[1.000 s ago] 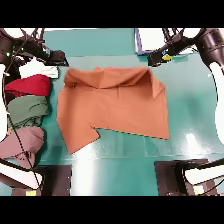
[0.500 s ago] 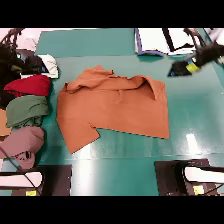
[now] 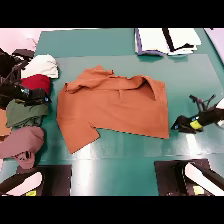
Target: Fold the shirts.
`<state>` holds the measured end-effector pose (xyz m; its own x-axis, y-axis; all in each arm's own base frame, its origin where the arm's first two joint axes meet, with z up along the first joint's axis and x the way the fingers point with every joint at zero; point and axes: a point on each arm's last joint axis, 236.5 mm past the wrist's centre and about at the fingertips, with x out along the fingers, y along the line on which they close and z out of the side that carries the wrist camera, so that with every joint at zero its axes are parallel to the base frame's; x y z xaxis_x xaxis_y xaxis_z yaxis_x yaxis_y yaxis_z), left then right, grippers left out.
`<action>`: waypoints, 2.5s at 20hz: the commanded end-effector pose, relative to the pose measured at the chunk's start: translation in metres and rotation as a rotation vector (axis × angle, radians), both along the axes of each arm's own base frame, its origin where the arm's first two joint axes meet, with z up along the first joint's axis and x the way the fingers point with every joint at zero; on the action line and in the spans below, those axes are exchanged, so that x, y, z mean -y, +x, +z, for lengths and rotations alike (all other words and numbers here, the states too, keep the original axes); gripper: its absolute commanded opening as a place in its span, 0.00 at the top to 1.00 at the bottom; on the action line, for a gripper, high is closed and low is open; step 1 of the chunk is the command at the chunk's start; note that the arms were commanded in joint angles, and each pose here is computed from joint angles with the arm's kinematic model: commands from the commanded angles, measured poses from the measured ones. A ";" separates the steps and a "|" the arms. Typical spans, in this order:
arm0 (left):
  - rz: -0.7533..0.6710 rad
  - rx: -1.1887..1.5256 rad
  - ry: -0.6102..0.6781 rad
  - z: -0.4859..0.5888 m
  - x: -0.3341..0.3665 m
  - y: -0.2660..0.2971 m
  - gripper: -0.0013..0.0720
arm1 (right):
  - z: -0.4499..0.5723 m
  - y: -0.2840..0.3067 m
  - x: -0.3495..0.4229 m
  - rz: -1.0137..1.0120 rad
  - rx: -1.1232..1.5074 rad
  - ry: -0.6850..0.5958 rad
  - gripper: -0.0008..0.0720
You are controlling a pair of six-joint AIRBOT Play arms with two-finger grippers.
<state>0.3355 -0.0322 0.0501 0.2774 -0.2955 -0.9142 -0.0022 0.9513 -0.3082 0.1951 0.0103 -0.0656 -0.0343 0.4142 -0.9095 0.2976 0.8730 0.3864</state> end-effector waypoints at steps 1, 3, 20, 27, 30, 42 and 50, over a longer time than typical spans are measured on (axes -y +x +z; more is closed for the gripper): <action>0.010 0.003 -0.016 -0.006 0.003 -0.006 0.30 | -0.022 -0.017 -0.023 -0.045 -0.014 0.071 0.33; 0.013 0.012 -0.024 -0.005 0.005 -0.004 0.30 | -0.028 -0.009 -0.034 -0.021 -0.007 0.083 0.38; 0.163 -0.076 0.000 -0.118 -0.007 -0.034 0.30 | 0.038 0.063 -0.060 0.182 0.260 0.020 0.97; 0.233 -0.142 -0.130 -0.137 0.016 -0.027 0.30 | 0.038 0.060 -0.060 0.186 0.252 0.025 0.97; 0.237 -0.139 -0.195 -0.128 0.029 -0.023 0.32 | 0.039 0.061 -0.060 0.185 0.254 0.024 0.97; -0.011 0.847 -0.107 0.281 0.037 0.000 0.95 | 0.310 0.148 -0.050 0.250 0.932 -0.146 0.97; -0.027 1.652 -0.073 0.550 0.059 -0.203 0.95 | 0.559 0.047 -0.022 0.075 1.572 -0.477 0.97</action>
<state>0.2113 -0.0828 0.5371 0.9253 -0.3456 0.1560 0.3599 0.9301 -0.0739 0.2877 0.0506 0.4314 0.9273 0.2578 -0.2712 -0.2612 0.9650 0.0243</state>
